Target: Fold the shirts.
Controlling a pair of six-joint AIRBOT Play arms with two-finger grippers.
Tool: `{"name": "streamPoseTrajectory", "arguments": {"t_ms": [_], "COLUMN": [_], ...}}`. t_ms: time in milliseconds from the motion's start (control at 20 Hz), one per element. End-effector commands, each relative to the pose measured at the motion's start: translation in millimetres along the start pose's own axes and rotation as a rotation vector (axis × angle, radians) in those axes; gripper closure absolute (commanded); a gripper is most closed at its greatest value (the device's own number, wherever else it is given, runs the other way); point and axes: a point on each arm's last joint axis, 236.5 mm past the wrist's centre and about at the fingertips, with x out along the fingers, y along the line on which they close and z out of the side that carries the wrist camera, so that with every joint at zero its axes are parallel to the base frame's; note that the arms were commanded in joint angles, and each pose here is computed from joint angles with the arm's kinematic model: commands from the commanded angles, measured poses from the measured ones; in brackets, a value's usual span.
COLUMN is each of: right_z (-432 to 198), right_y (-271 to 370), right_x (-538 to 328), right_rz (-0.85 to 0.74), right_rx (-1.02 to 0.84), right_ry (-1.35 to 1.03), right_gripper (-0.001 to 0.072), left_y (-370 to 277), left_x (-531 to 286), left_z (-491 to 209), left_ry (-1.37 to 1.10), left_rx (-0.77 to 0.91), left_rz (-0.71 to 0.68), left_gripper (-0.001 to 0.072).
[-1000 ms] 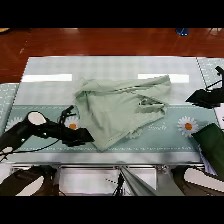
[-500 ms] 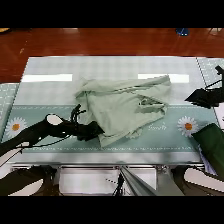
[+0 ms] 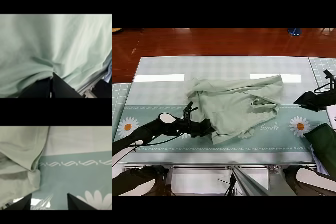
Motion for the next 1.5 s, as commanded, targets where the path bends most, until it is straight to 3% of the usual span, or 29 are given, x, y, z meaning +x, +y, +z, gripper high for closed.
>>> {"name": "streamPoseTrajectory", "arguments": {"t_ms": [0,200,500,550,650,700,750,950,1100,1300,1450], "right_z": [-14,-25,-26,-27,-25,-20,-11,46,69,35,-12], "right_y": [13,26,27,26,30,33,38,93,167,256,289], "right_x": [25,57,103,109,113,108,97,-3,-130,-317,-409], "right_rz": [0.103,0.096,-0.087,-0.114,-0.130,-0.128,-0.127,-0.131,-0.110,-0.119,-0.117], "right_rx": [0.028,-0.023,-0.088,-0.097,-0.133,-0.139,-0.155,-0.314,-0.464,-0.647,-0.664], "right_ry": [-0.001,0.004,0.015,0.024,0.016,0.000,-0.029,-0.311,-0.642,-1.108,-1.332], "right_gripper": [0.0180,0.0180,0.0182,0.0220,0.0533,0.0646,0.0684,0.0690,0.0690,0.0691,0.0691], "left_y": [-6,-8,-20,-23,-33,-41,-51,-131,-223,-319,-348], "left_x": [-1,-2,-5,-5,-9,-12,-18,-85,-198,-382,-473], "left_z": [-14,-19,-18,-16,-12,-10,-5,24,36,-9,-61], "left_ry": [0.057,0.077,0.089,0.086,0.086,0.082,0.068,-0.094,-0.377,-0.848,-1.144], "left_rx": [0.055,0.061,0.082,0.087,0.127,0.148,0.182,0.385,0.618,0.933,1.058], "left_rz": [-0.023,-0.032,-0.056,-0.061,-0.082,-0.098,-0.117,-0.261,-0.395,-0.470,-0.368], "left_gripper": [0.0688,0.0688,0.0688,0.0688,0.0688,0.0688,0.0689,0.0689,0.0689,0.0689,0.0689]}}
